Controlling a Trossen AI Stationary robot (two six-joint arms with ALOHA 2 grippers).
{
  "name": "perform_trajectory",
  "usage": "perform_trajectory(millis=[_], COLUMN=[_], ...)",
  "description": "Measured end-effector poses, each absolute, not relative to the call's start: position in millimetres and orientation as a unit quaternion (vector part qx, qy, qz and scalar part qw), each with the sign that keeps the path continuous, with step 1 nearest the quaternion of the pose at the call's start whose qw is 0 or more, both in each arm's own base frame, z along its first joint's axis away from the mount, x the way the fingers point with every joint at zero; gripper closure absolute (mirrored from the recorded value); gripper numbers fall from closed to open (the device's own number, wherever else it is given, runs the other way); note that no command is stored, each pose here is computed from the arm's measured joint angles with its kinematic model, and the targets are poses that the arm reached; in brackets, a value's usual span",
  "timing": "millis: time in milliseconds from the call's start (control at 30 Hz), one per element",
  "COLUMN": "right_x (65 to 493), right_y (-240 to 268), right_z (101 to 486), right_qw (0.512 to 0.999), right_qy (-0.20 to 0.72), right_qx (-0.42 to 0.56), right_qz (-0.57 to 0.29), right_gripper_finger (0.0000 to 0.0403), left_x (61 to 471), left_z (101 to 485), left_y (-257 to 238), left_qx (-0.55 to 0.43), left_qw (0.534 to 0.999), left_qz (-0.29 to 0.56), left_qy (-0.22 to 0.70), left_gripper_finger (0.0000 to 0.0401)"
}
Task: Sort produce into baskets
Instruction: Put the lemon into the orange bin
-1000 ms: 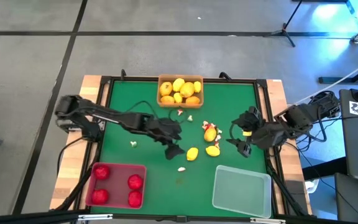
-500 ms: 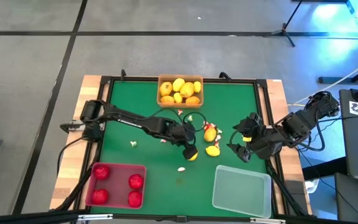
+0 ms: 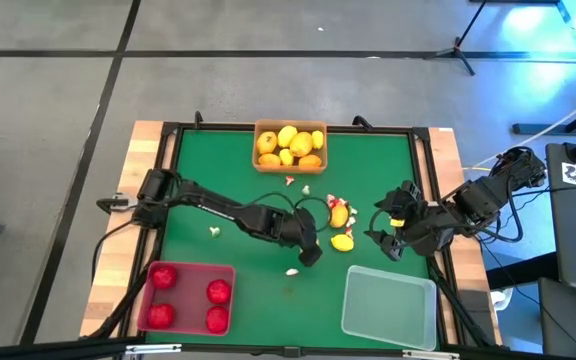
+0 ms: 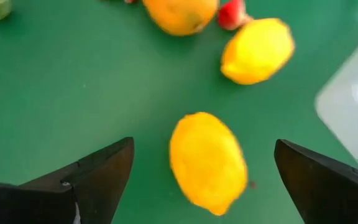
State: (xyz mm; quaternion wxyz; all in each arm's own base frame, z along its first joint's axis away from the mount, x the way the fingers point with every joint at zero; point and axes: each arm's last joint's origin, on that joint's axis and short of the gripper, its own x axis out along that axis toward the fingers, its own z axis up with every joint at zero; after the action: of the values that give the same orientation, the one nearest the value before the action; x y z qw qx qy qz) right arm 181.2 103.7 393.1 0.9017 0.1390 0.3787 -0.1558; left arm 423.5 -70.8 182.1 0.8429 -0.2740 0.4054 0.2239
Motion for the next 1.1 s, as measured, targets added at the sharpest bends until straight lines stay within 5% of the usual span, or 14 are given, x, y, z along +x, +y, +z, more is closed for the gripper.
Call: perform_trajectory(millis=[533,1100], right_x=[181.8,181.9], right_y=[104.0,103.9], right_z=[392.6,392.7], right_qw=[0.901,0.902], right_qy=[0.381,0.378], right_qx=[0.137,0.137], right_qz=[-0.155,-0.158], right_gripper_finger=[0.0029,0.0029], left_x=[431.3,433.5], left_z=[134.3,133.8], left_y=[-90.6,-77.5], left_qx=[-0.292,-0.305], left_qw=[0.823,0.815], left_qz=[0.237,0.244], left_qy=[0.426,0.428], left_gripper_finger=[0.0029,0.0205])
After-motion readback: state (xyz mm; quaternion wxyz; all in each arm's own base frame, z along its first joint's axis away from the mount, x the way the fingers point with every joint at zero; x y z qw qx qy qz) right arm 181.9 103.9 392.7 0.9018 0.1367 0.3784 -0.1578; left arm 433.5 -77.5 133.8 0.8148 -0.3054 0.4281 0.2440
